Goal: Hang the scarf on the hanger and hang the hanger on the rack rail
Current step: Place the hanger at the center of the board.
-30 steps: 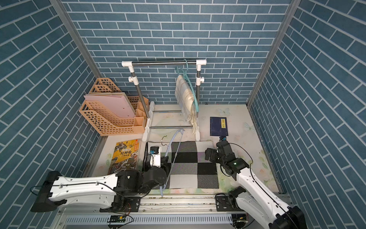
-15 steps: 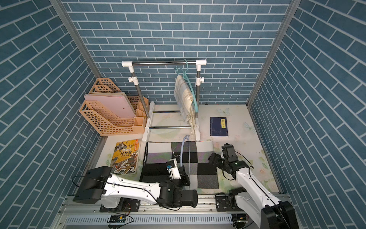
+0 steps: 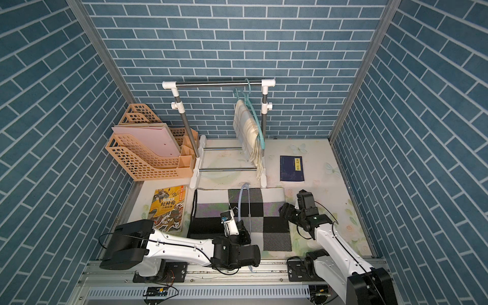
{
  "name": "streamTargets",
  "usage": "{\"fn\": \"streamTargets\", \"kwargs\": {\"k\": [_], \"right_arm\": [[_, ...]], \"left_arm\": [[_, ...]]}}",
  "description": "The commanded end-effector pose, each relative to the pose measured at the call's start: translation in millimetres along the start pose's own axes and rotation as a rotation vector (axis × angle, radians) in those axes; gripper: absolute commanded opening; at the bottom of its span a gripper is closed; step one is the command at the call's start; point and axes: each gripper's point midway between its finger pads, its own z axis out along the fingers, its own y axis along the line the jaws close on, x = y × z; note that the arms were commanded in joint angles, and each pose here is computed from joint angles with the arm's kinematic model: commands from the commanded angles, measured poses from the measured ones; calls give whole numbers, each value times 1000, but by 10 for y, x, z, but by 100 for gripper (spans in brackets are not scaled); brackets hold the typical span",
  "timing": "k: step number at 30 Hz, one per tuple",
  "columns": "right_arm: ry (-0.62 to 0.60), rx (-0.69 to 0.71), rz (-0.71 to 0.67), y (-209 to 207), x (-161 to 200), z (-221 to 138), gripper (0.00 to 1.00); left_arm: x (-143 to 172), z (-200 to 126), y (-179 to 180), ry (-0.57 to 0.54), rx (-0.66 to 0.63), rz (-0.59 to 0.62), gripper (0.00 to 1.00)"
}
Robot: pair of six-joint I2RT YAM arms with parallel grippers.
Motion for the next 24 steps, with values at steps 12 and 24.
{"fn": "streamTargets", "kwargs": {"k": [12,24], "right_arm": [[41,-457,-143,1278,444,-12,58],[136,-259,-289,1167,630,555,46]], "left_arm": [[149,101,102,78,22,1,0],[142,91,53,77,8,34,0]]}}
